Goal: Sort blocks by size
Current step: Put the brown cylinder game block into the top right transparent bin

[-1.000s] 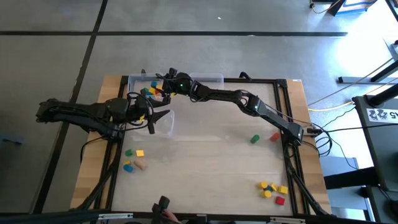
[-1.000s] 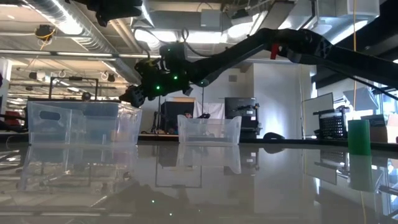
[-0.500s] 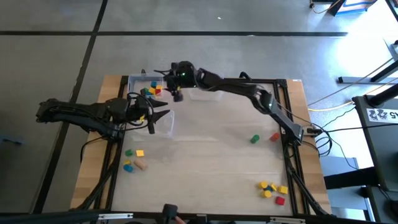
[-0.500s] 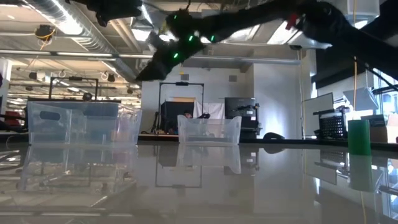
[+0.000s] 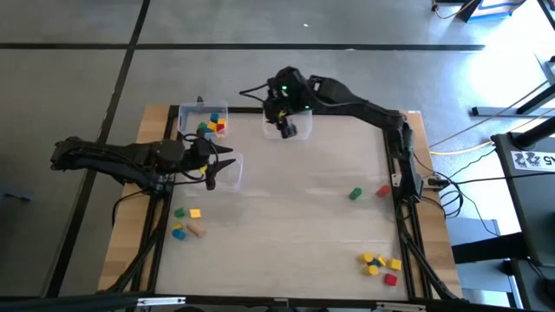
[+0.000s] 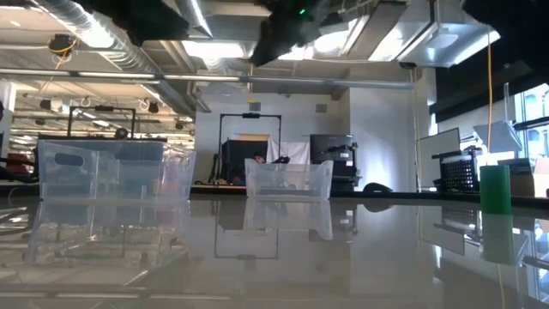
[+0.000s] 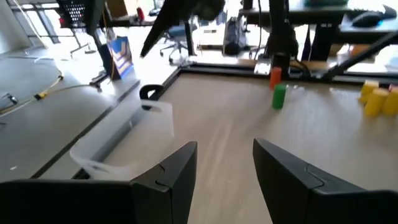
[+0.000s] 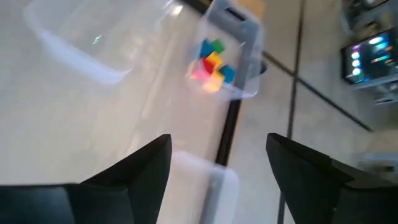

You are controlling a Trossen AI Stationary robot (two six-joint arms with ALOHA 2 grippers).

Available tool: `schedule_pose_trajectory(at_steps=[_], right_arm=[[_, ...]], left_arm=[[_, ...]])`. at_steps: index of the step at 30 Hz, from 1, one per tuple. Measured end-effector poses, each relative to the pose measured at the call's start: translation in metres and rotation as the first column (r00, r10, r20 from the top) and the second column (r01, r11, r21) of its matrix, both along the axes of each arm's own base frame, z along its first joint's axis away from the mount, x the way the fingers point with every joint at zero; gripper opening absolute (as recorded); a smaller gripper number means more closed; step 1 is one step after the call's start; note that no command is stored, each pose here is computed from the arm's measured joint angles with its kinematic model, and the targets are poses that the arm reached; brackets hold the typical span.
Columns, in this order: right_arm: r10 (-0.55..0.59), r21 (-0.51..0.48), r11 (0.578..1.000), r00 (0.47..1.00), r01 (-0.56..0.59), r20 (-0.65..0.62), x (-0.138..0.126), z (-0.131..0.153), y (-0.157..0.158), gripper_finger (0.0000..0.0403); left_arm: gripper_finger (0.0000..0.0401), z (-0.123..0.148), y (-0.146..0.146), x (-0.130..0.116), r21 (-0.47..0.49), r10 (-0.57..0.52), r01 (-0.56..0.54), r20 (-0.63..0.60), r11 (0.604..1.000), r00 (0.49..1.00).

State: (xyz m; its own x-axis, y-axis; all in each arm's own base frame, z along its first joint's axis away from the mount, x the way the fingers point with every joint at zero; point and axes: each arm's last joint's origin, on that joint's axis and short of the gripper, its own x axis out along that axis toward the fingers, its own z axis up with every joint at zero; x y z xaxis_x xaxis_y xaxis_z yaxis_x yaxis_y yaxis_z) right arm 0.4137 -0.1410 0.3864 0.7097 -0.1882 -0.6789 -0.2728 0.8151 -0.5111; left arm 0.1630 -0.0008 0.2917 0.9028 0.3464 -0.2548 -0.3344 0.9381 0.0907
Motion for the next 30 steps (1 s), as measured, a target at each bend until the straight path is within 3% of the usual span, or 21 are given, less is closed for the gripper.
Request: schedule_pose_trajectory(at_steps=[11, 15, 20, 24, 30], right_arm=[[0.079, 0.106, 0.992, 0.989, -0.066, -0.124, -0.037, 0.022, 0.039, 0.0269], [0.101, 0.130, 0.988, 0.979, -0.078, -0.180, -0.038, 0.017, 0.049, 0.0269], [0.113, 0.174, 0.982, 0.962, -0.070, -0.247, -0.034, -0.010, 0.063, 0.0269], [0.115, 0.197, 0.978, 0.963, -0.067, -0.244, -0.039, -0.031, 0.078, 0.0269], [0.044, 0.183, 0.983, 0.981, -0.009, -0.187, -0.066, -0.060, 0.105, 0.0269]], left_arm=[[0.0155, -0.015, 0.000, -0.006, -0.035, 0.013, -0.018, -0.153, 0.999, 0.988], [0.0155, -0.025, 0.000, -0.011, -0.107, -0.006, -0.021, -0.242, 0.994, 0.970], [0.0155, -0.032, -0.003, -0.012, -0.194, -0.073, 0.013, -0.303, 0.981, 0.950], [0.0155, -0.039, -0.008, -0.008, -0.212, -0.129, 0.045, -0.402, 0.976, 0.906], [0.0155, -0.036, -0.023, 0.000, -0.228, -0.208, 0.085, -0.596, 0.970, 0.775]])
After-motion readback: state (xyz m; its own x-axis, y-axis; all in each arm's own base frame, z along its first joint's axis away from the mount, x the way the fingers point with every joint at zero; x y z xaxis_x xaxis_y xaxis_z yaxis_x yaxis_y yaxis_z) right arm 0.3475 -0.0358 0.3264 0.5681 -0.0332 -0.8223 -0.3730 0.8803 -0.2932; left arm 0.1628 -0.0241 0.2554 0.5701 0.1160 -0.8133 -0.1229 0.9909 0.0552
